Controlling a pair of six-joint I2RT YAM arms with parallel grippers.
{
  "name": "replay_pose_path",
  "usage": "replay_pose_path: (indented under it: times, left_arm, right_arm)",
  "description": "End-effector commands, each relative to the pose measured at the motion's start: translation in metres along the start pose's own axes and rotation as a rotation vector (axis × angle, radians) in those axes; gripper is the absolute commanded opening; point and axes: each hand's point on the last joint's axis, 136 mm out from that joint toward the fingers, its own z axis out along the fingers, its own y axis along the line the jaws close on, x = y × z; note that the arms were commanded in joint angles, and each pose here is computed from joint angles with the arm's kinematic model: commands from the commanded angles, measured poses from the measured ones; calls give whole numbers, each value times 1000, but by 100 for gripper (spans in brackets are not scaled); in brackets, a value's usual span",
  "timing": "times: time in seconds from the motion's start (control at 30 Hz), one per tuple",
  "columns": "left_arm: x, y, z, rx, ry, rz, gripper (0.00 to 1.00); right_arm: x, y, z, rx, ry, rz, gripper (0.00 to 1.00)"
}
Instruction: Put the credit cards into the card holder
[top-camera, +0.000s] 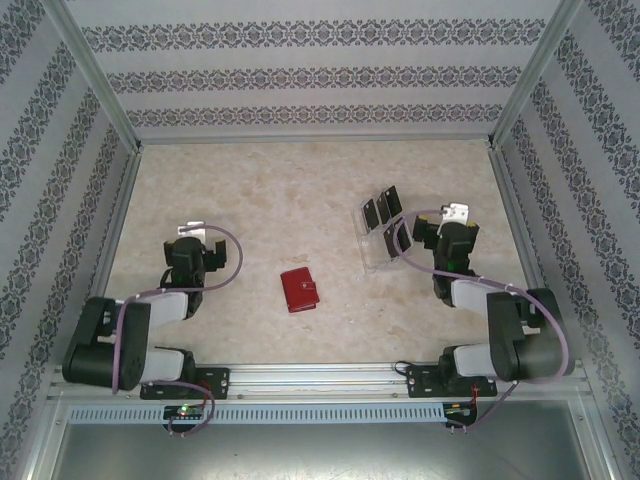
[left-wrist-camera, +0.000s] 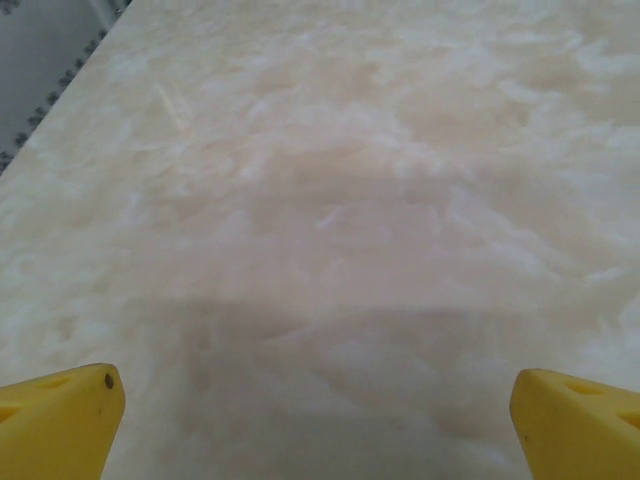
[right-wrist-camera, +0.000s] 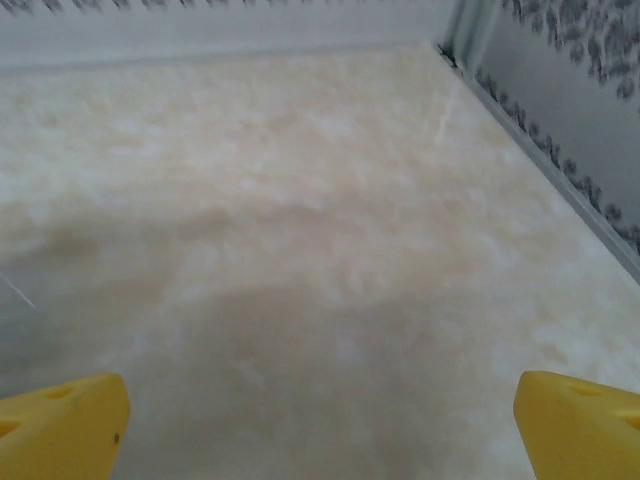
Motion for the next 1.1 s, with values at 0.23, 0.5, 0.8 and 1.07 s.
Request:
replay_pose_path:
  times: [0.23,0.5,0.8,1.07]
  left_arm:
    - [-37,-21,27,92,-174,-22,100]
    - [-37,-15,37,113,-130,-69,100]
    - [-37,-15,37,114,-129,-69,100]
    - [-36,-15,37,114,-127,-69,100]
  right_arm:
    - [-8,23,20,-139,-39,-17,98]
    - [-8,21,19,-135,-32,-18,98]
    - [-8,23,19,-136,-29,-24,98]
    - [-7,23,21,-152,-18,-16,98]
